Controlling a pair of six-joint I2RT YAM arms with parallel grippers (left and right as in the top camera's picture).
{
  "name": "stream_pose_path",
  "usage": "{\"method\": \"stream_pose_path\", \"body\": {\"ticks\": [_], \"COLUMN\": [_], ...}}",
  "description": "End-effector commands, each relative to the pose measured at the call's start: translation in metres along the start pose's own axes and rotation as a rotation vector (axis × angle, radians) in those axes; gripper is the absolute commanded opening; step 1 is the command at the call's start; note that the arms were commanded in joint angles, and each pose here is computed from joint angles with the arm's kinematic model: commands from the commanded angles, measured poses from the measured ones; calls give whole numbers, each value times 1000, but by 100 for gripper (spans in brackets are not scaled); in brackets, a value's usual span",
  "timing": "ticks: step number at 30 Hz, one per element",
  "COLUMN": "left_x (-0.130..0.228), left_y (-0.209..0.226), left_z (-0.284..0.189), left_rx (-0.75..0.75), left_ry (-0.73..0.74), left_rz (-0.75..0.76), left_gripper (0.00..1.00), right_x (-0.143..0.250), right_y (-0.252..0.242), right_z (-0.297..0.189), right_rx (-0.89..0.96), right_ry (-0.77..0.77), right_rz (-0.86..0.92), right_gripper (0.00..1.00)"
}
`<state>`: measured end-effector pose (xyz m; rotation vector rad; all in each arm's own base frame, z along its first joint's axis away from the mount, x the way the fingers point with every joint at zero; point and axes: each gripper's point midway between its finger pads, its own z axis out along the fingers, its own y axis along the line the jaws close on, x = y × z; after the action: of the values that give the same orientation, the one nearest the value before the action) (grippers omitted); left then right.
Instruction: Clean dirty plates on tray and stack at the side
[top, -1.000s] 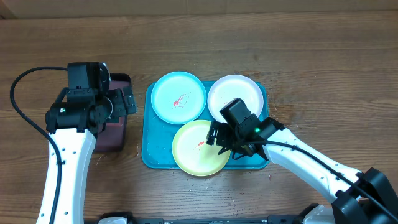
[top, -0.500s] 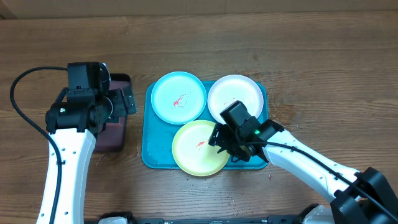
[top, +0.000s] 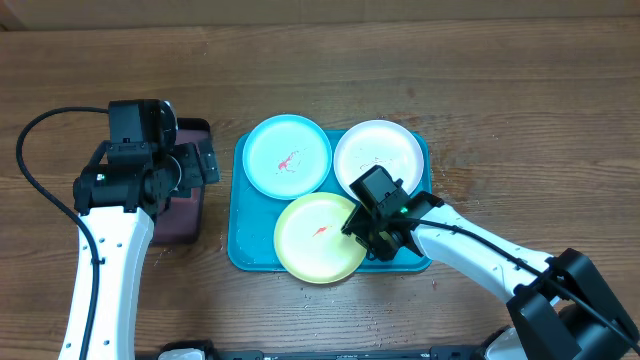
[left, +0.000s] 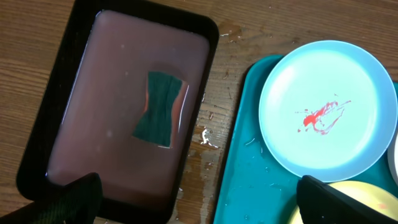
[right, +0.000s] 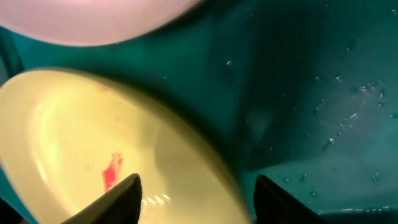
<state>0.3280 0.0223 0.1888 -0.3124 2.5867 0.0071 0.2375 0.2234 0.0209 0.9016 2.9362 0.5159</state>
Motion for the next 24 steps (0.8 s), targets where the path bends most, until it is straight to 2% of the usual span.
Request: {"method": "stream_pose_path", "body": {"ticks": [1,6,9,12,19,24], "left_x": [-8,-9,-10,-10,-10,-12], "left_y": [0,-1,-1,-1,0,13], "left_z": [-4,-4,-4,-4,-4,-4], "left_rx": [-9,-9,-9,-9,-13,-84], "left_ry": [-22,-25,-29,-29,-30,-43], "left_rz": [19,19,18,18,18,-30], "left_gripper": [100,100,100,100,100,100], "right_x": [-3,-3,-2,0,0,0], "right_y": [-1,-2,-3,-4,-4,-4], "right_z": [5,7,7,7,7,7], "right_rx": [9,15,16,22,22,22], "right_ry": [-17,-16,-10,-2,-2,-2], "right_rz": [14,30,30,31,31,31], "right_gripper": [41,34,23,18,12,11]}}
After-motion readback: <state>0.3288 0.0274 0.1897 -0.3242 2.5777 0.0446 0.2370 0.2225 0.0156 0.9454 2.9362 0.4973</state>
